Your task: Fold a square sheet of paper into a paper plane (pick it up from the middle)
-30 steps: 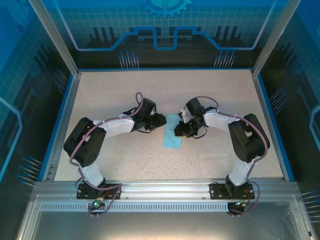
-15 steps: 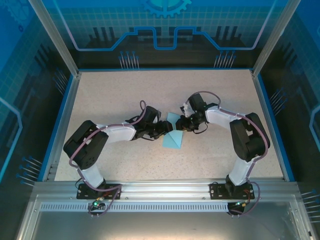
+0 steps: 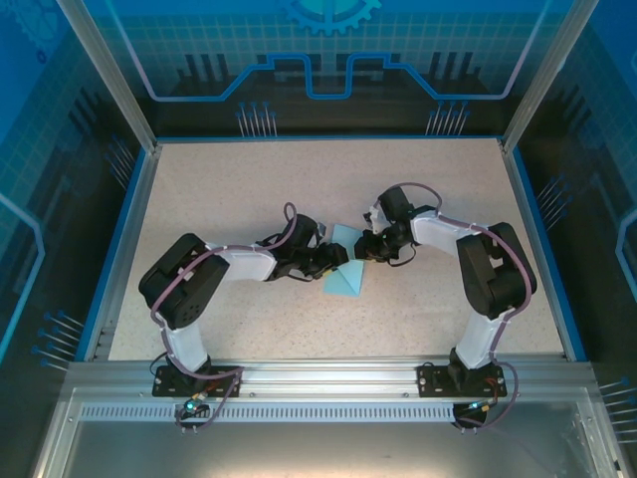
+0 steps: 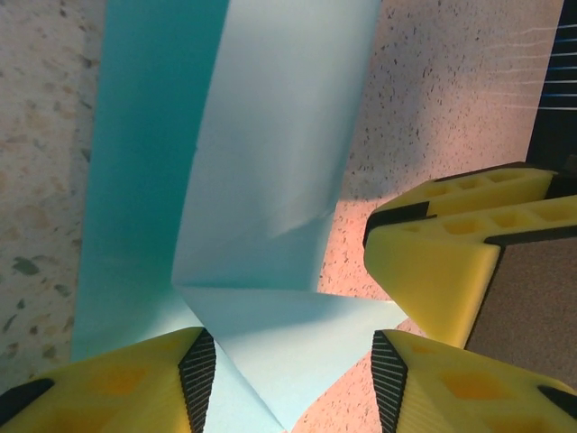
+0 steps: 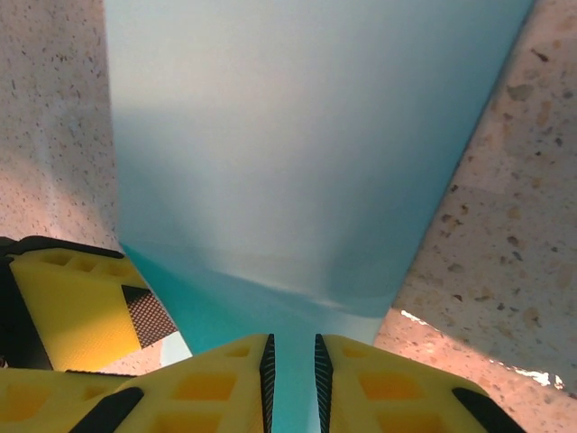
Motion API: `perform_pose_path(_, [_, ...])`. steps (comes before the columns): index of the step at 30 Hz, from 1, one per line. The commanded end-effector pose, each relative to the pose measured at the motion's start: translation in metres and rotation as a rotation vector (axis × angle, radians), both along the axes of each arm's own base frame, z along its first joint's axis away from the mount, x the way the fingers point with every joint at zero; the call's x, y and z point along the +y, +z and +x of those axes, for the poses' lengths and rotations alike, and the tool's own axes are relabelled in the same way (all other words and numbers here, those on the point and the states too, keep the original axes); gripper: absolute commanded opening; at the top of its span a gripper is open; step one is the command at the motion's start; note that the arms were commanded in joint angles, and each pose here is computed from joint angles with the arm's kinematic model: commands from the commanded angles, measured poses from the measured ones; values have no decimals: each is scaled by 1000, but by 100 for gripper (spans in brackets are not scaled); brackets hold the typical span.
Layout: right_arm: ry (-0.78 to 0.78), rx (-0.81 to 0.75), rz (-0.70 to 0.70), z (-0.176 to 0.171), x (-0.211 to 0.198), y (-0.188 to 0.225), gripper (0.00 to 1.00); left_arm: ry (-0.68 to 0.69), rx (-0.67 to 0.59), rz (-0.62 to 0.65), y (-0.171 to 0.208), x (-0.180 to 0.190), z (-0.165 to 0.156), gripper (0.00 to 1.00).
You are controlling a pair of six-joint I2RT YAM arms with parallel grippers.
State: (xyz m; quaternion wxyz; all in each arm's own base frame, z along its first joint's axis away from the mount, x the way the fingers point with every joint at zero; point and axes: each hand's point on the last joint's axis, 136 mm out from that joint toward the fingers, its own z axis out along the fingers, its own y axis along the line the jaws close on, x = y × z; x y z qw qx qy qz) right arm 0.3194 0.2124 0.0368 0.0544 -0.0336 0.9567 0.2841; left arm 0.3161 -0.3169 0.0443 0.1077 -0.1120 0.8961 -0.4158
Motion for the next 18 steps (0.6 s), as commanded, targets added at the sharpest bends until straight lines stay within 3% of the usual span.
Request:
perform_pose_path(1, [-10, 23, -10, -3, -8, -9, 21, -55, -40, -38, -2, -10, -5, 52])
perform_pose_path(8, [-50, 2, 48, 1, -14, 5, 22, -106, -147, -100, 4, -22, -2, 49])
perform_pose_path(18, [-137, -51, 88, 7, -34, 27, 32, -152, -250, -95, -2, -27, -4, 32])
